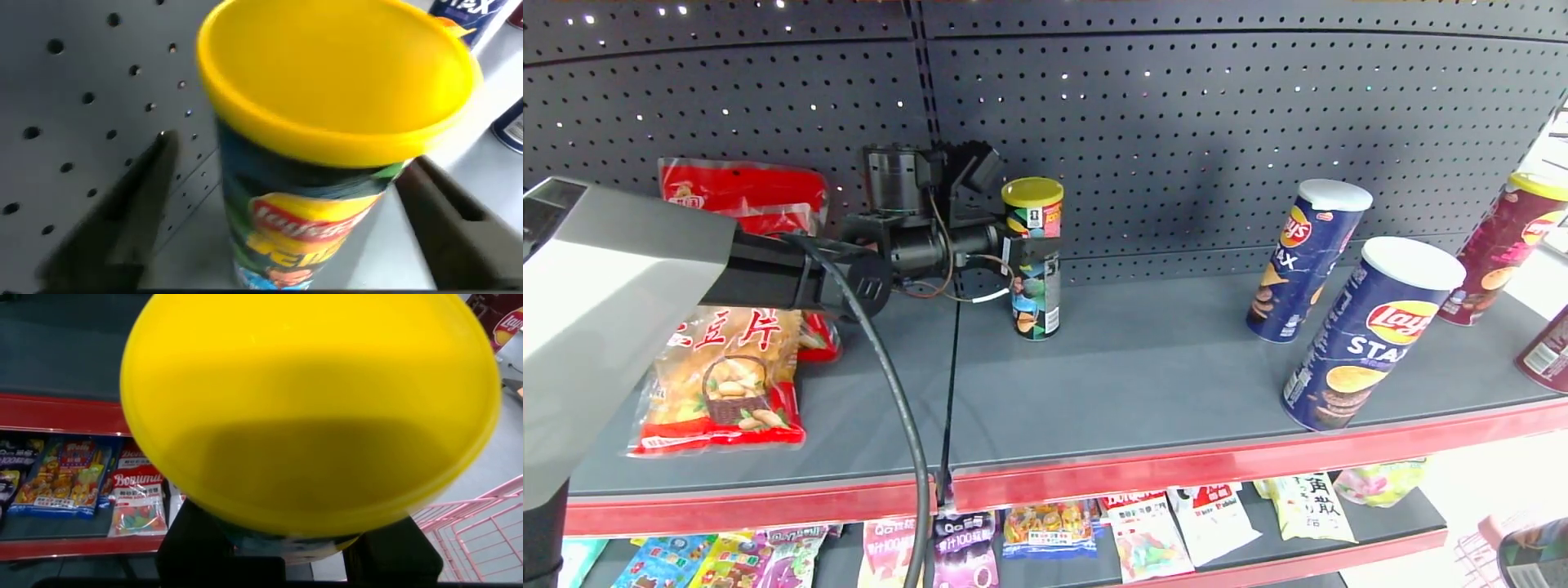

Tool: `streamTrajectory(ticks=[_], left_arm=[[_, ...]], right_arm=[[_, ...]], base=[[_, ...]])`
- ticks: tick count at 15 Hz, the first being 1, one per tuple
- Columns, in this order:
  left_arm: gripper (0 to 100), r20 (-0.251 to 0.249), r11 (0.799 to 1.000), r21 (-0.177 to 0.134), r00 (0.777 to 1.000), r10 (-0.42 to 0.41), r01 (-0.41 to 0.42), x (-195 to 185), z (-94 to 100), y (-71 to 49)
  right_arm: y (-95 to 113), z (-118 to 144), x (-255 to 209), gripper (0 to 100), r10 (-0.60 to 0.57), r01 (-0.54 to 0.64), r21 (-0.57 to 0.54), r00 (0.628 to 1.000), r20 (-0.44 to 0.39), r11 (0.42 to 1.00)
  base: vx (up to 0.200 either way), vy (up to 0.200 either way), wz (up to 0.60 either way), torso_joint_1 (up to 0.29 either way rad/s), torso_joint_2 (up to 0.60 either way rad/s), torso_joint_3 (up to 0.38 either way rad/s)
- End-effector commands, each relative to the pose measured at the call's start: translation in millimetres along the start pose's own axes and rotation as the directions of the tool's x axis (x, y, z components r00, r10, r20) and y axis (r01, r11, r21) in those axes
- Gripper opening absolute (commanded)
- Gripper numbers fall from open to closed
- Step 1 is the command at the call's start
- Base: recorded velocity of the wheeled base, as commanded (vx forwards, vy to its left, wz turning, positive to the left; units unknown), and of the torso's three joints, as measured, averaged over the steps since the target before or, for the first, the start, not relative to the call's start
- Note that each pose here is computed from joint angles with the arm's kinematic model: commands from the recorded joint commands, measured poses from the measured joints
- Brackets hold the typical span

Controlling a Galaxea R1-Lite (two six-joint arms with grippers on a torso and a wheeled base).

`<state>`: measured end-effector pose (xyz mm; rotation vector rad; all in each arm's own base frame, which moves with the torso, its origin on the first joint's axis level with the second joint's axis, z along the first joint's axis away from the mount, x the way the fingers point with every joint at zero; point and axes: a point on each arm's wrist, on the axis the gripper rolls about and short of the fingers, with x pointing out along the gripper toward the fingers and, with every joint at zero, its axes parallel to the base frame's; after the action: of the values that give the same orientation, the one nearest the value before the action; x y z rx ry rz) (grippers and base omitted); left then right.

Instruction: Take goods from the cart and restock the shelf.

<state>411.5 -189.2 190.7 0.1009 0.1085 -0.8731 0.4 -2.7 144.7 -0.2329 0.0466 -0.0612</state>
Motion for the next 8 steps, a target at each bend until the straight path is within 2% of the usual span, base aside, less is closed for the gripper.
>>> streamTrajectory(ticks=[1,5,6,8], left_arm=[[0,0.0,1.0,-0.001,1.0,0.002,-0.002,-1,1.0,-1.9],[0,-0.003,1.0,-0.008,1.0,0.014,-0.014,-11,8.4,-5.9],[0,-0.003,1.0,-0.01,1.0,0.017,-0.017,-18,13.4,-11.0],[0,0.005,0.999,-0.04,0.999,0.034,-0.033,-44,33.9,-31.9]], right_arm=[[0,1,0,0,-0.001,0.001,0.0,1.0,0.002,1.0],[0,1,-1,0,-0.003,0.003,0.001,1.0,0.008,1.0],[0,1,-1,0,-0.006,0.006,0.001,1.0,0.007,1.0],[-1,2,-1,0,-0.018,0.018,0.001,1.0,0.009,1.0]], base=[[0.0,0.0,0.0,0.0,0.0,0.0],[0.0,0.0,0.0,0.0,0.0,0.0],[0.0,0.0,0.0,0.0,0.0,0.0],[0.0,0.0,0.0,0.0,0.0,0.0]])
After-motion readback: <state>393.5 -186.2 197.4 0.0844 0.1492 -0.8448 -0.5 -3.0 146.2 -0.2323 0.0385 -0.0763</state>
